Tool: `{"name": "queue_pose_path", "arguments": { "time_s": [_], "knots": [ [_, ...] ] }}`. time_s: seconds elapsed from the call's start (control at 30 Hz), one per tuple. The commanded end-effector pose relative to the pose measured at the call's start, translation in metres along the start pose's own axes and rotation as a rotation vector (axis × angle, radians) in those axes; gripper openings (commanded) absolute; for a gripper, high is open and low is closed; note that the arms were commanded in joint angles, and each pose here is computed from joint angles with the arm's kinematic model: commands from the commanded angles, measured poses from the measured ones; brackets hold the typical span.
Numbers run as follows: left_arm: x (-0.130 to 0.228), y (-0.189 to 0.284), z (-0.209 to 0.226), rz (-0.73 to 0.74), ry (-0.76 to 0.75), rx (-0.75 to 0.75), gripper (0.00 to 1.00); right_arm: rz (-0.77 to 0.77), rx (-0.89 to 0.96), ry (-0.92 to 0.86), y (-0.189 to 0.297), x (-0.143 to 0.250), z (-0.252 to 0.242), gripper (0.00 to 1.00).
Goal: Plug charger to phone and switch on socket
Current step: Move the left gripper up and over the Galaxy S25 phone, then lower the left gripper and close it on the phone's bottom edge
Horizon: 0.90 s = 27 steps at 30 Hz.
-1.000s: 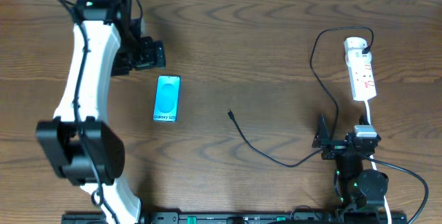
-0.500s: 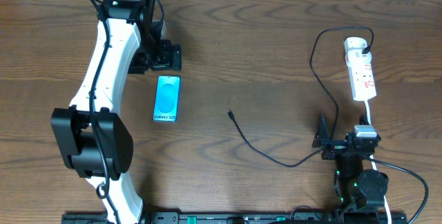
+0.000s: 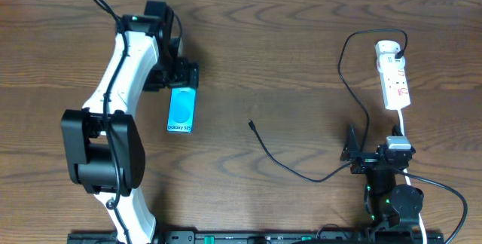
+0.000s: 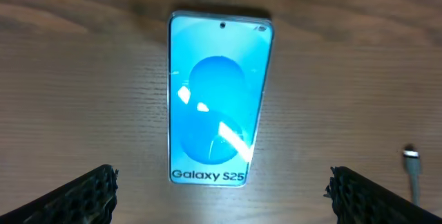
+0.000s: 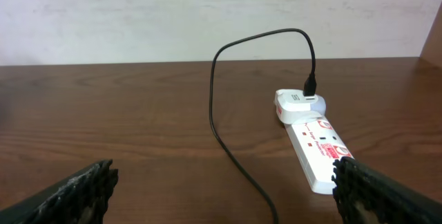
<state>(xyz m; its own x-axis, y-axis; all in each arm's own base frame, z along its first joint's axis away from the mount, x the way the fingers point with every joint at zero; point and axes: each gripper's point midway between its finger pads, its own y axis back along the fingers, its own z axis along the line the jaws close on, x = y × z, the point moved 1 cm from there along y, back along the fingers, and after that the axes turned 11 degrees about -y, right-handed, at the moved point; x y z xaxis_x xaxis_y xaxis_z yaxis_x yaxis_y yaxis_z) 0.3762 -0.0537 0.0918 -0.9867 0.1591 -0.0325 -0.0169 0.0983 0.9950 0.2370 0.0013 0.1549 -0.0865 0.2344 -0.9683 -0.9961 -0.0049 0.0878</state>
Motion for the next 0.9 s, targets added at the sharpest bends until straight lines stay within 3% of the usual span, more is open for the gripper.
{"name": "queue_pose_path", "arguments": {
  "time_s": [0.0, 0.87],
  "knots": [
    [0.009, -0.012, 0.002, 0.025, -0.004, -0.002, 0.98, -0.002, 0.006, -0.009, 0.0, 0.0, 0.0, 0.99],
    [0.027, -0.065, -0.01, 0.035, -0.093, 0.0, 0.98, -0.002, 0.006, -0.009, 0.0, 0.0, 0.0, 0.99]
  ]
}}
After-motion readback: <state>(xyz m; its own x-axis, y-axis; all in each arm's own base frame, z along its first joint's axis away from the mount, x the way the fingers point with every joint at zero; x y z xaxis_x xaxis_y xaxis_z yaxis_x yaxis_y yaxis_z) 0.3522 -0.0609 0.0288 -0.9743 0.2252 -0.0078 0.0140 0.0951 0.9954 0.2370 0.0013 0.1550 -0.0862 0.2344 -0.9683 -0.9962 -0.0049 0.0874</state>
